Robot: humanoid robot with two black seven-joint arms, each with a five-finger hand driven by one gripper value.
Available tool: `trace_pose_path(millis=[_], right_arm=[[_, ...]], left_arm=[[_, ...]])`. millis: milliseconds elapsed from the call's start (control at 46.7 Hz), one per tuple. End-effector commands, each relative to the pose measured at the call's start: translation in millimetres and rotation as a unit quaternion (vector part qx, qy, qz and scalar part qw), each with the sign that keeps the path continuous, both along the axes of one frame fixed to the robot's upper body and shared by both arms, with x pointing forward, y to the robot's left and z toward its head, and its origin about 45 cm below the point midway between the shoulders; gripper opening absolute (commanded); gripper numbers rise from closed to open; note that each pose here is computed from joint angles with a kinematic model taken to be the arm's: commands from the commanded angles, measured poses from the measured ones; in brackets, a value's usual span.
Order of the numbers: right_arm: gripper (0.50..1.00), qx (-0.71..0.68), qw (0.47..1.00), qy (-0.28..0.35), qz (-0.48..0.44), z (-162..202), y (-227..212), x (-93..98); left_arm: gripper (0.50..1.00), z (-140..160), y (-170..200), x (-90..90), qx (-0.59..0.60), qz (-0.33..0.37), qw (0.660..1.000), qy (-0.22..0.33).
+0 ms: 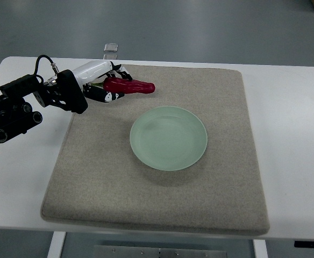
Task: Place red pepper on plate with left hand
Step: 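Lift the red pepper and carry it over the green plate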
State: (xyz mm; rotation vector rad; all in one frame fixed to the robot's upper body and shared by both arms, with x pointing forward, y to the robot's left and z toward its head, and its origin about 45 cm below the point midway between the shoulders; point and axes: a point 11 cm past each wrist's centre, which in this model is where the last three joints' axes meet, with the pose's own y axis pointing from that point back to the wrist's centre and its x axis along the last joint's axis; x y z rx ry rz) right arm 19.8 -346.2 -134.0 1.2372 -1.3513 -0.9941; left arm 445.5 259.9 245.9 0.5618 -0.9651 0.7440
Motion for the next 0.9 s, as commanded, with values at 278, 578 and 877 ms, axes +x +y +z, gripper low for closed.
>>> trace_pose_path(millis=[278,578,877], right_arm=[[0.932,0.0,1.0,0.0,0.0,0.0,0.0,-0.3],[0.932,0.0,1.0,0.0,0.0,0.0,0.0,-0.3],[0.932,0.0,1.0,0.0,0.0,0.0,0.0,0.6]], left_arm=[[0.5,8.1,-35.7,-16.0,-0.018,-0.061,0.998,-0.007],[0.5,9.8,-65.0,-35.1,-0.011,-0.122,0.992,-0.015],[0.5,7.6,-85.9,-51.5,-0.019,-0.159,0.987,-0.006]])
